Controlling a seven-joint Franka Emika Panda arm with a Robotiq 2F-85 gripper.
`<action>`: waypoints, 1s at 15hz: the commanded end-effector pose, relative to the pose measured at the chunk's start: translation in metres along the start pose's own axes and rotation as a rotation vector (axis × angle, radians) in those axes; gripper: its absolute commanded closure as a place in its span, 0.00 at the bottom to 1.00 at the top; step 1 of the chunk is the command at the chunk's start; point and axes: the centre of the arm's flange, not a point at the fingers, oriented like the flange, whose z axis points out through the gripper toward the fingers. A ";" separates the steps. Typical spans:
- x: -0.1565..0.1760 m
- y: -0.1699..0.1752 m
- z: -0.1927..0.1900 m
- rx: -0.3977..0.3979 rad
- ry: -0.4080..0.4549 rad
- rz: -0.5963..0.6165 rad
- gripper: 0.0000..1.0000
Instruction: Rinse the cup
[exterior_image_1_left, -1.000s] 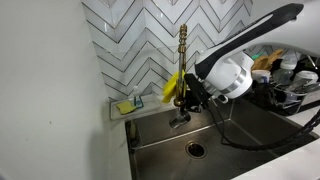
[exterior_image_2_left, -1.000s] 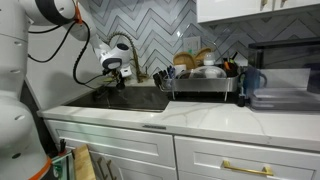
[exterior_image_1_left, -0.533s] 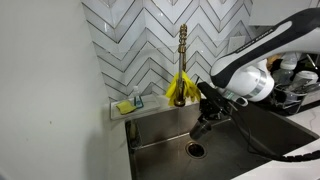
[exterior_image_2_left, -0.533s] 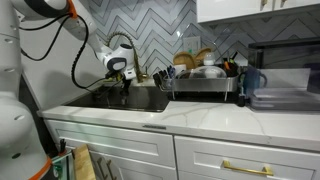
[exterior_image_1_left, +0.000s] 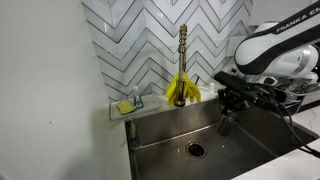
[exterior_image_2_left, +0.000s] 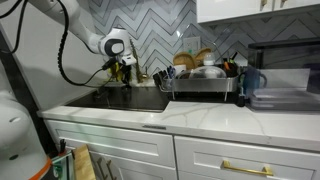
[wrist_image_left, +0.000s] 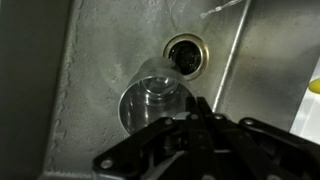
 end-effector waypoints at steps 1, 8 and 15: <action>0.001 0.004 -0.014 -0.007 0.023 -0.018 0.99; 0.002 0.006 -0.012 -0.018 0.023 -0.019 0.96; 0.019 0.019 -0.029 -0.015 0.042 0.019 0.99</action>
